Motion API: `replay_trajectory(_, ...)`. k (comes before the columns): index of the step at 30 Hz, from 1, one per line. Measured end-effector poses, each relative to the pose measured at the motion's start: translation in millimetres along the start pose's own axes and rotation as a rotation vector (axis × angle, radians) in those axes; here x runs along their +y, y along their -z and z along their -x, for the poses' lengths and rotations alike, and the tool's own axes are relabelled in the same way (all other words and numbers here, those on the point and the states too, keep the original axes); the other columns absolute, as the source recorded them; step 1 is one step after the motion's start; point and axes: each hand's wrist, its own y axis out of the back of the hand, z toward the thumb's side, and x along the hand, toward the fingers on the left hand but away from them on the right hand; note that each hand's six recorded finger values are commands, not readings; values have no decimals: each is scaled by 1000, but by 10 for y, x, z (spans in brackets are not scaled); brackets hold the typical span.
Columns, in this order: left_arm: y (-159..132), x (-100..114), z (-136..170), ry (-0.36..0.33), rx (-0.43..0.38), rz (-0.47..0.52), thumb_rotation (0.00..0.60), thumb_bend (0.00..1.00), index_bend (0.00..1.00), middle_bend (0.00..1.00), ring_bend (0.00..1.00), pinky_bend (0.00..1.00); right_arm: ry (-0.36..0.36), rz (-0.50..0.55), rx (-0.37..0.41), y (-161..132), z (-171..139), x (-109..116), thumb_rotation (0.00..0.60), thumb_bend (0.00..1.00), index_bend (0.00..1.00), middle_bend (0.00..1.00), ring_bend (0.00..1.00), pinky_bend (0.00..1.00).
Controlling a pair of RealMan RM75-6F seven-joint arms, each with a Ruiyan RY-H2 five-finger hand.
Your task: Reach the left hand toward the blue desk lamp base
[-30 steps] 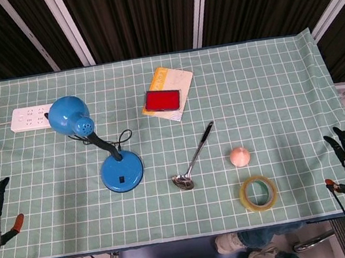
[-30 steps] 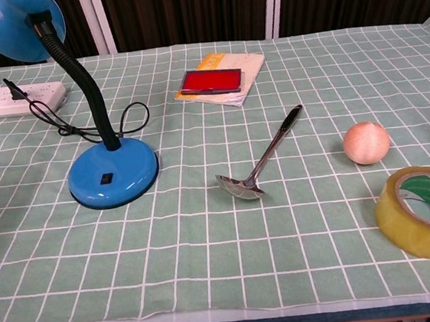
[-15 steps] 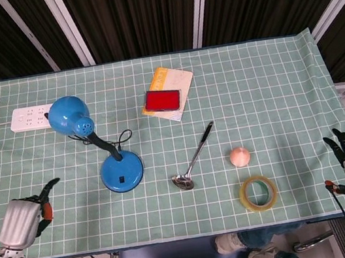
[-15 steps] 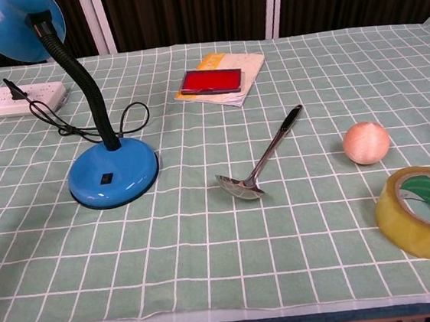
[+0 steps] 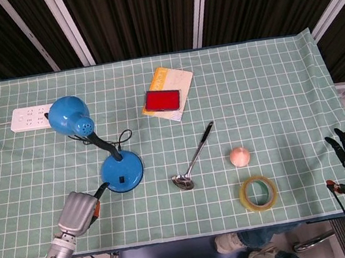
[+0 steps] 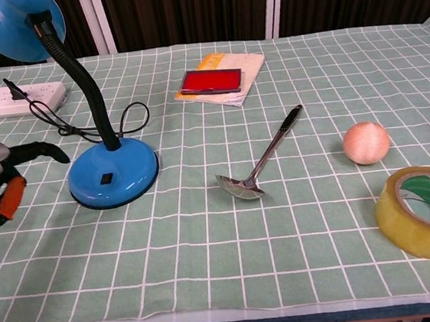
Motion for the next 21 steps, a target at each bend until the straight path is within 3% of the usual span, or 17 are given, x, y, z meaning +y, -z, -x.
replay_trajectory(21, -113, -194, -272, 32, 26, -28, 600, 794, 217, 815, 800, 916, -7, -1, -19, 22, 6, -7, 600, 168, 126, 37, 74, 0)
